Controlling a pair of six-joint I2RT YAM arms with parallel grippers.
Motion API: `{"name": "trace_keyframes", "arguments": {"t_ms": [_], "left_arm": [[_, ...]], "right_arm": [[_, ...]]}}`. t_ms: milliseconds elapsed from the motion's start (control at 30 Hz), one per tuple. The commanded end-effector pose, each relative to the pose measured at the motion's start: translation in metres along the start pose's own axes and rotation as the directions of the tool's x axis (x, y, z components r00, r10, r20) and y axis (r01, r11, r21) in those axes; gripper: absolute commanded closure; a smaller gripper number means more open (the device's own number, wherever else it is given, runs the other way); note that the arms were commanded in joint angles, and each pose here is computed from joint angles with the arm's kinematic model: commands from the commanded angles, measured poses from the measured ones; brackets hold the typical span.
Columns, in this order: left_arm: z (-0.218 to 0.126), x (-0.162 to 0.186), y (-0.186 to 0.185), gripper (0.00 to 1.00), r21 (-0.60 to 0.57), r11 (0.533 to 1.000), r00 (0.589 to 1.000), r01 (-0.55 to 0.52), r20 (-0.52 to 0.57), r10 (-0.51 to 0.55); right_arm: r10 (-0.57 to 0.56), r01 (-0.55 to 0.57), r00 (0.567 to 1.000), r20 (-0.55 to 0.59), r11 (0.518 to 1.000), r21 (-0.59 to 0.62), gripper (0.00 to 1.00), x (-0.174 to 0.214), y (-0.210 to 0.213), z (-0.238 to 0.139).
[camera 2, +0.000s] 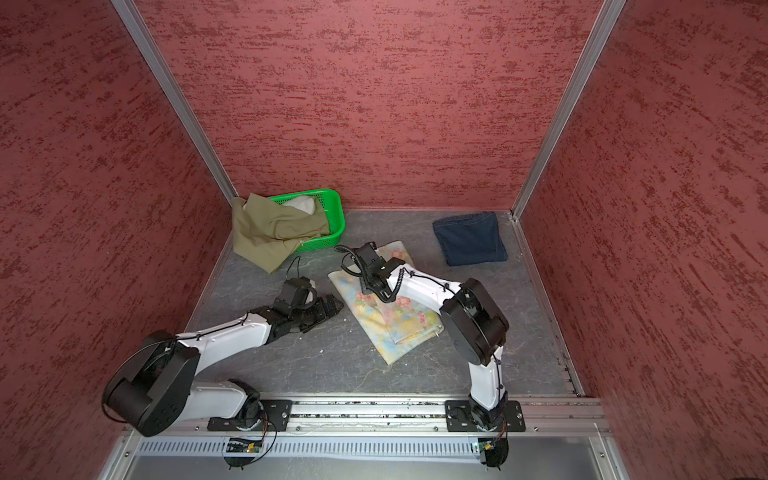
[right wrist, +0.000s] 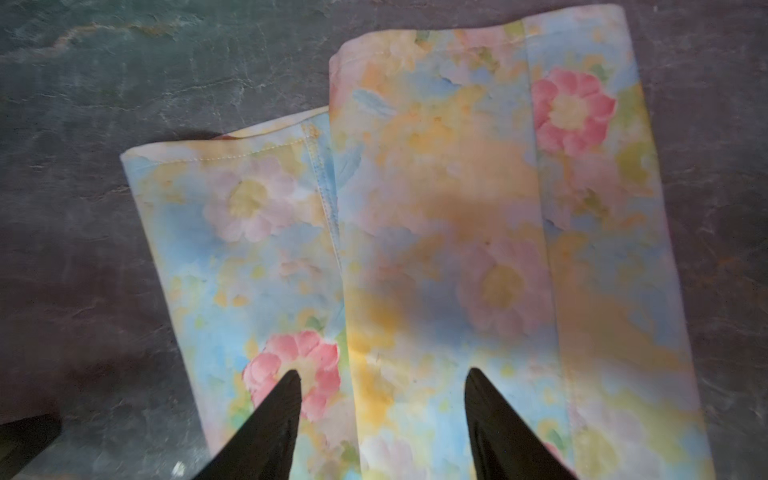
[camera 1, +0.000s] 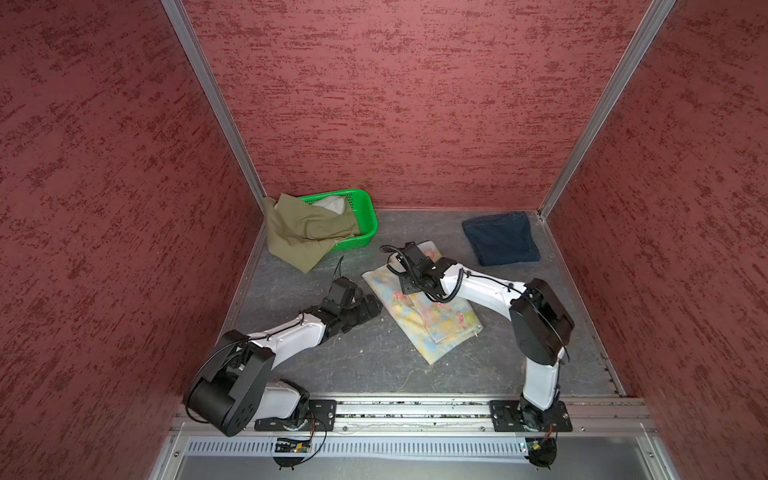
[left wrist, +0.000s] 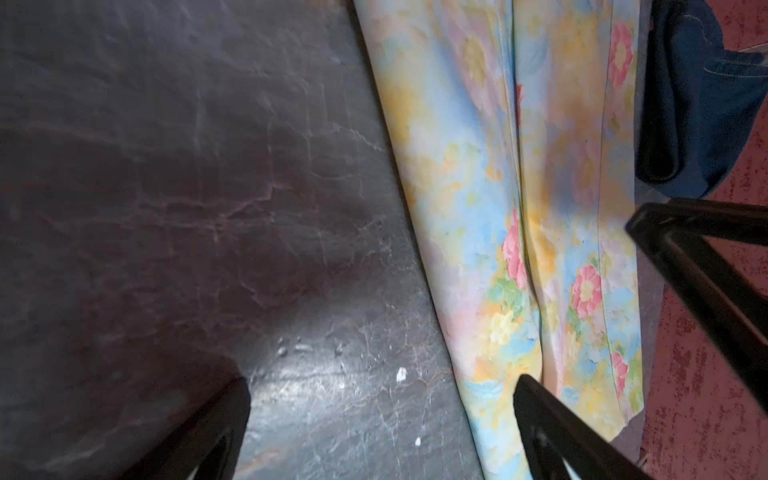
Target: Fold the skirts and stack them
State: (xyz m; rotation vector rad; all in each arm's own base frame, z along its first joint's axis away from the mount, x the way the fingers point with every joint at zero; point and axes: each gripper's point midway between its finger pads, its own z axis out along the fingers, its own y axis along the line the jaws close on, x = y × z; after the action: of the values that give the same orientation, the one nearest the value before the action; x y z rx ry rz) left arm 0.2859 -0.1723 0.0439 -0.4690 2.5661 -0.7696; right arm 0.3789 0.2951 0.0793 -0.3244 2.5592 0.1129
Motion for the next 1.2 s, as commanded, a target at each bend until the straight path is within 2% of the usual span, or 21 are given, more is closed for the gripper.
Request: {"name": "trace_keyframes", "arguments": {"t_ms": [0,233,400,500,667,1000,1167], "left_arm": [[0.011,0.001,0.023,0.01,-0.086,0.996,0.999,0.012,-0.035,-0.015],[0.038,-0.008,0.022,0.01,-0.089,0.995,0.997,0.046,-0.050,-0.050],[0.050,-0.012,0.025,0.01,-0.115,0.992,0.998,0.043,-0.051,-0.049],[0.055,-0.013,0.030,0.01,-0.136,0.990,0.997,0.045,-0.049,-0.052],[0.061,-0.010,0.037,0.01,-0.154,0.987,0.997,0.046,-0.061,-0.056],[0.075,-0.002,0.043,0.00,-0.176,0.983,0.996,0.052,-0.062,-0.064],[0.081,0.003,0.044,0.00,-0.172,0.984,0.995,0.050,-0.074,-0.063]], "right_arm": [[-0.046,0.043,0.997,0.069,0.998,0.038,0.39,-0.023,-0.001,0.008],[-0.082,0.080,0.996,0.043,0.995,0.059,0.45,-0.020,0.006,0.046],[-0.076,0.074,0.997,0.019,0.993,0.092,0.54,-0.011,-0.001,0.063],[-0.054,0.051,0.998,0.024,0.994,0.096,0.67,-0.012,-0.009,0.064],[-0.037,0.033,0.998,0.053,0.997,0.070,0.98,-0.021,-0.013,0.053],[0.007,0.008,0.988,0.156,0.995,-0.100,1.00,-0.051,0.007,-0.008],[0.038,-0.006,0.984,0.175,0.983,-0.181,1.00,-0.054,0.012,-0.039]]}}
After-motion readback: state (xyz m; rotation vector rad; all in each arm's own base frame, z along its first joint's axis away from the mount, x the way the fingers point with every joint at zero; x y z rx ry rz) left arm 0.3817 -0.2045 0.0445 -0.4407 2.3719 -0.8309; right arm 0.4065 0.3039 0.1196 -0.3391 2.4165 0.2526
